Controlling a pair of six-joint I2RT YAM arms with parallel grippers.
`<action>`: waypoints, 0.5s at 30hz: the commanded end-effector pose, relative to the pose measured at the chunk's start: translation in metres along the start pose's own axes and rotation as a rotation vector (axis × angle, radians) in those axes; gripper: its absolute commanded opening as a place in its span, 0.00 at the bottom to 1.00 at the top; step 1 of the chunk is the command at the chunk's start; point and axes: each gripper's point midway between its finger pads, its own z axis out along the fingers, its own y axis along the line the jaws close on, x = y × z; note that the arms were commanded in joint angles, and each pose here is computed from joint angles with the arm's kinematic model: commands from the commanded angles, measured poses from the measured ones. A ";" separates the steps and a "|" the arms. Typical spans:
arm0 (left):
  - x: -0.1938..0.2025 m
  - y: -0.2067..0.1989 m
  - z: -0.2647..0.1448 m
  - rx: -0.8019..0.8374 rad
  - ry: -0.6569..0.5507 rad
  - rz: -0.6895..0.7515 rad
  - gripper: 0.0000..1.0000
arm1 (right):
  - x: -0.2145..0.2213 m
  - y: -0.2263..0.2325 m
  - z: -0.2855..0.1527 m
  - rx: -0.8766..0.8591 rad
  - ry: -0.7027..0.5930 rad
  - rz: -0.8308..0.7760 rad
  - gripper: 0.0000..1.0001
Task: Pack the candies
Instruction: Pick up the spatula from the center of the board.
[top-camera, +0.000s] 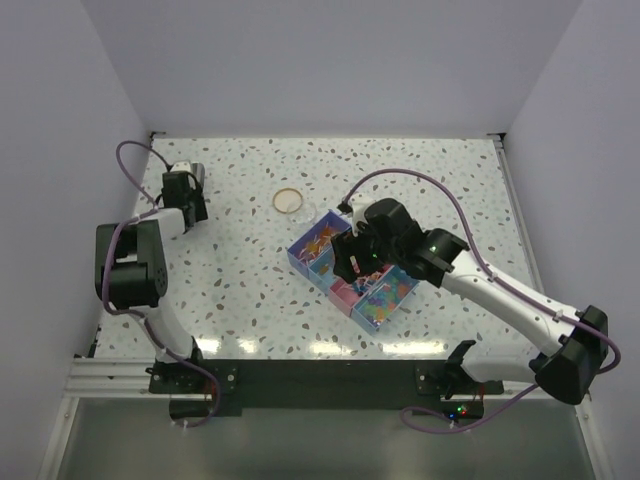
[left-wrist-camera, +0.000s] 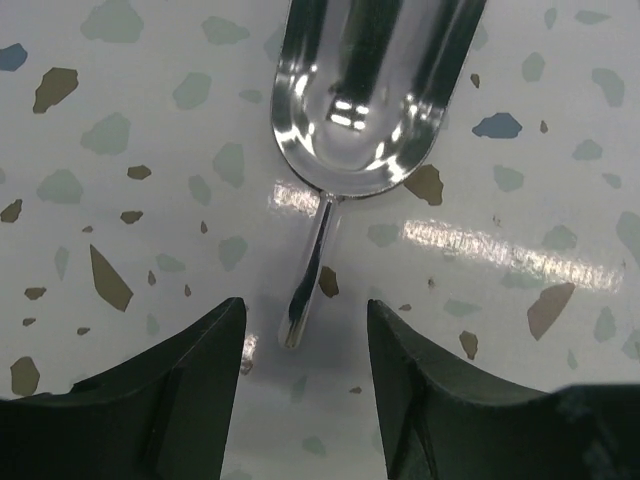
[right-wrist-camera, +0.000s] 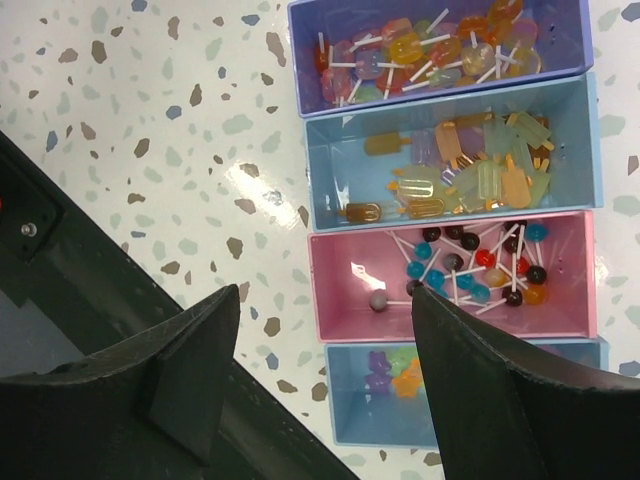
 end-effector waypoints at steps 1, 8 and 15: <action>-0.037 0.004 0.019 0.017 -0.091 -0.007 0.56 | -0.013 -0.002 -0.004 0.020 -0.024 -0.020 0.73; -0.038 -0.007 0.043 0.107 -0.034 0.019 0.44 | -0.015 -0.004 -0.001 0.038 -0.019 -0.005 0.73; -0.028 -0.014 0.050 0.148 0.010 0.050 0.26 | -0.026 -0.004 0.002 0.052 -0.024 -0.002 0.73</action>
